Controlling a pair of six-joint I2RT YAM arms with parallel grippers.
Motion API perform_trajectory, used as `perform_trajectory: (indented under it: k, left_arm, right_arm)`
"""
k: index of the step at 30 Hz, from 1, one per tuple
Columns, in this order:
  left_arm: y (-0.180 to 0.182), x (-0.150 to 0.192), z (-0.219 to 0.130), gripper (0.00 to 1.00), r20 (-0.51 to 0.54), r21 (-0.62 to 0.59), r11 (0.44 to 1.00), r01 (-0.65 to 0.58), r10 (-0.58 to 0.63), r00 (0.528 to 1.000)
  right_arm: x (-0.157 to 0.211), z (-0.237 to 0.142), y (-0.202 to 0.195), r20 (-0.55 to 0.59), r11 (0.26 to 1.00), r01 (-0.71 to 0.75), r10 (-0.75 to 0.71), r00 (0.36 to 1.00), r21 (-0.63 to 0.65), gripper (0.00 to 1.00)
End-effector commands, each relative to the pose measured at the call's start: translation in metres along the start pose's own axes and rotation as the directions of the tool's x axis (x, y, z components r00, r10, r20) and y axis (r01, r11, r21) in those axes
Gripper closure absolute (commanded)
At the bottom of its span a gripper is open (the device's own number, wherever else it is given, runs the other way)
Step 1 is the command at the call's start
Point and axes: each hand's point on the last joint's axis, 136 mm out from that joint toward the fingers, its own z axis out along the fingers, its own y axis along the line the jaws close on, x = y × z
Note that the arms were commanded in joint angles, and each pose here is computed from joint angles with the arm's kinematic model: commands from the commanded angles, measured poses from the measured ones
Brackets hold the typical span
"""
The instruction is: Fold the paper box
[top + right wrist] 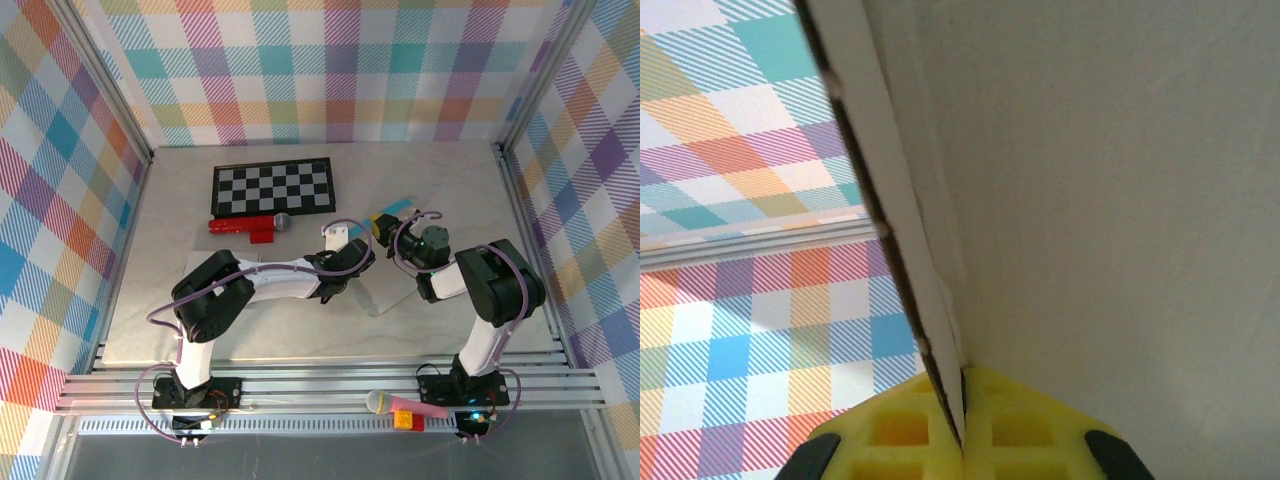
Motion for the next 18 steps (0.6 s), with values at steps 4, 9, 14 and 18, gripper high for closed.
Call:
perform_trajectory:
  k: [4,9,14,18]
  left_arm:
    - [-0.008,0.014,0.011,0.87,-0.015,0.006,1.000,0.000,0.000,1.000]
    - [-0.006,0.008,0.010,1.00,0.002,-0.033,0.999,0.033,-0.033,0.999]
    - [-0.005,0.000,0.008,1.00,0.015,-0.059,0.998,0.036,-0.035,0.999]
    - [-0.001,-0.009,0.001,1.00,0.033,-0.074,0.997,0.019,-0.016,0.999]
  right_arm:
    - [0.033,-0.004,-0.015,-0.136,0.997,-0.045,0.053,0.989,0.063,1.00]
    - [0.032,-0.005,-0.011,-0.126,0.997,-0.039,0.048,0.991,0.073,1.00]
    - [0.033,-0.006,-0.007,-0.121,0.994,-0.033,0.046,0.992,0.108,0.83]
    - [0.031,-0.010,-0.005,-0.108,0.976,-0.041,0.065,0.992,0.215,0.53]
